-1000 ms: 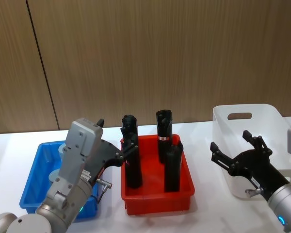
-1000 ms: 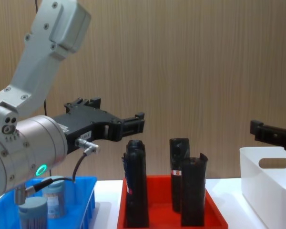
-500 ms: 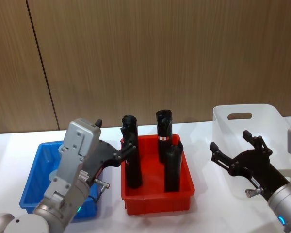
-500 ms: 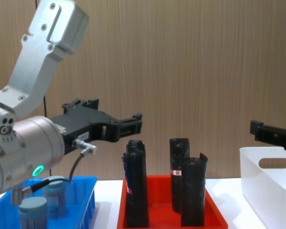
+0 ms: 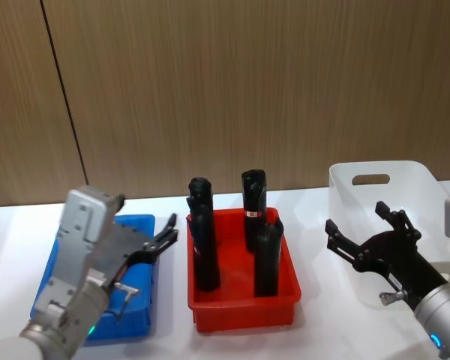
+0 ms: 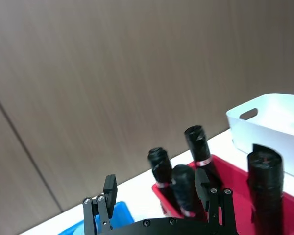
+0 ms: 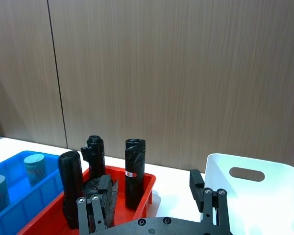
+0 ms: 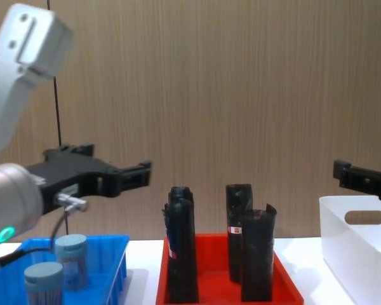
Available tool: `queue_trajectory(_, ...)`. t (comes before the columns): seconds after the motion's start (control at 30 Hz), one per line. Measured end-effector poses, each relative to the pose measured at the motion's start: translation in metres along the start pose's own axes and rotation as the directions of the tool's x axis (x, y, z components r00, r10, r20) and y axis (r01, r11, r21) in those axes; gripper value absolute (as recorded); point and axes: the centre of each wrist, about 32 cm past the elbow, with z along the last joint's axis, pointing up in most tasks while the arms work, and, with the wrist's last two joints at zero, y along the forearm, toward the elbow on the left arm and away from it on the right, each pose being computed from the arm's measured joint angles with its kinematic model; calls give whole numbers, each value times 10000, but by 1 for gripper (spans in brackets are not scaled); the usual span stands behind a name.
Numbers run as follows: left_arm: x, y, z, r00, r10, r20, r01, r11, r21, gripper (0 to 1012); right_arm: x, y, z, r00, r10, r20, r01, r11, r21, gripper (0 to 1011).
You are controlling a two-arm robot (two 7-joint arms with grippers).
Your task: Pick the cotton swabs from the blue box and place them into the white box.
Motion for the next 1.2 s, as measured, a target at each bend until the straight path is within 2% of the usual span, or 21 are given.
queue_trajectory(0.2, 112, 102, -48, 9975, 501, -504, -475, 9975, 518, 1004, 0, 0, 0, 10000, -1, 0, 1, 10000, -1, 1002)
queue_trajectory(0.33, 178, 155, -84, 9931, 817, -836, -740, 9931, 915, 1004, 0, 0, 0, 10000, -1, 0, 1, 10000, 0, 1002)
queue_trajectory(0.4, 231, 196, -119, 9887, 1062, -1058, -925, 9876, 1269, 1004, 0, 0, 0, 10000, -1, 1, 1, 10000, -1, 1002)
queue_trajectory(0.43, 231, 196, -119, 9887, 1062, -1058, -925, 9876, 1269, 1004, 0, 0, 0, 10000, -1, 0, 1, 10000, 0, 1002)
queue_trajectory(0.67, 351, 250, -202, 9773, 1592, -1398, -1273, 9686, 2134, 1004, 0, 0, 0, 10000, 0, 1, 0, 10000, 0, 1002)
queue_trajectory(0.83, 424, 260, -261, 9694, 1889, -1566, -1398, 9497, 2802, 1004, 0, 0, 0, 10000, -1, 0, 1, 10000, 0, 1002)
queue_trajectory(0.87, 447, 256, -276, 9674, 1966, -1597, -1428, 9441, 2971, 1004, 0, 0, 0, 10000, -1, 1, 1, 10000, 0, 1002)
queue_trajectory(1.2, 562, 181, -357, 9554, 2332, -1811, -1495, 9110, 3843, 1004, 0, 0, 0, 10000, -1, 0, 1, 10000, 0, 1002)
